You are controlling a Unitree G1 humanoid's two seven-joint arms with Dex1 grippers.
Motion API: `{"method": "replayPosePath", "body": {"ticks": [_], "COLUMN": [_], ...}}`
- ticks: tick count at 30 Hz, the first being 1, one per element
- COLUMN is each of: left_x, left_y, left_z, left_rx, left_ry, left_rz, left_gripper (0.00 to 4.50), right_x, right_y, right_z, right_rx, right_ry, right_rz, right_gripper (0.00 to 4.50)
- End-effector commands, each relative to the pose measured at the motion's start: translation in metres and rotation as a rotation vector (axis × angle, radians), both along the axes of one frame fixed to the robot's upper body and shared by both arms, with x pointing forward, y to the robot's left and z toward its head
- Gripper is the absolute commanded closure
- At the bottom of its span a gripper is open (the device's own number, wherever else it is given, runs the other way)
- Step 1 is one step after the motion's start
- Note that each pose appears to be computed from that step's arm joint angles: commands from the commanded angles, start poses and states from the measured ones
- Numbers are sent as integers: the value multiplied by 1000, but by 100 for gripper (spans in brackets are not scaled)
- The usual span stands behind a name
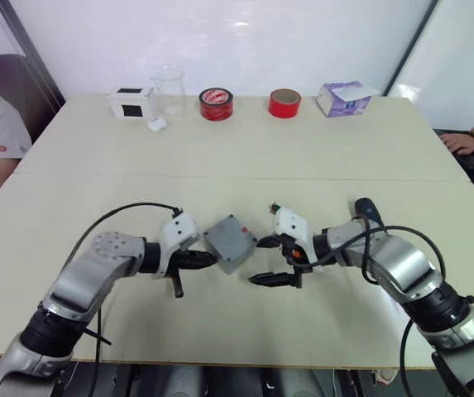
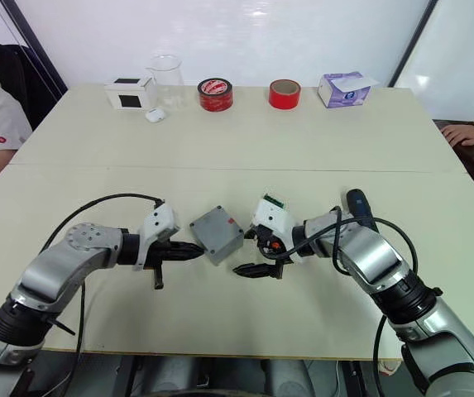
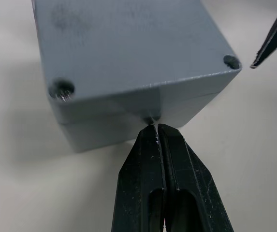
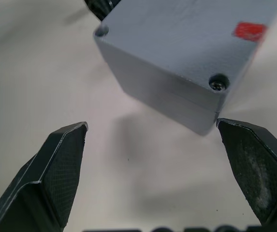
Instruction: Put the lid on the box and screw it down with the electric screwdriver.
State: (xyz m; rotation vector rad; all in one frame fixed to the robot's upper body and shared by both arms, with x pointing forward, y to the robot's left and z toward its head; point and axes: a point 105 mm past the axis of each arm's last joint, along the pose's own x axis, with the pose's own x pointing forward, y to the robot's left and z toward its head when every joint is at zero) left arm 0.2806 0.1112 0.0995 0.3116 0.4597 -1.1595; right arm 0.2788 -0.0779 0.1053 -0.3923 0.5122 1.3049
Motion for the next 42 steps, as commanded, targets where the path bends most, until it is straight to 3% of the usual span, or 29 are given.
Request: {"method": "replayPosePath", "body": {"ticks": [1, 7, 19, 25, 27, 29, 33, 36, 40, 42], "left_x": [10, 16, 17, 10, 13, 12, 9, 6, 4, 3], "left_y": [-4, -2, 4, 32, 33, 25, 14, 9, 8, 9], "left_z": [16, 16, 16, 44, 63, 82, 90, 90, 88, 87], "left_rx": [-10, -8, 9, -38, -115, -195, -226, -229, -225, -220], "left_ry": [-89, -102, -94, -46, -43, -41, -38, -33, -29, -28], "left_rz": [1, 8, -12, 1, 8, -21, -52, -65, -61, -56], "left_gripper": [450, 450, 450, 450, 450, 450, 450, 450, 450, 450], "right_x": [-11, -21, -17, 2, 21, 51, 72, 86, 96, 98], "right_y": [12, 16, 10, -37, -48, -59, -58, -57, -54, -52], "right_z": [8, 7, 11, 62, 74, 72, 52, 33, 28, 28], "right_rx": [41, 55, 47, 177, 273, 324, 284, 211, 198, 203], "right_ry": [-10, 8, -31, -78, -109, -166, -211, -257, -281, -286], "right_rz": [70, 77, 11, -192, -297, -430, -476, -482, -469, -459], "right_gripper": [9, 9, 9, 9, 9, 9, 9, 64, 205, 205]}}
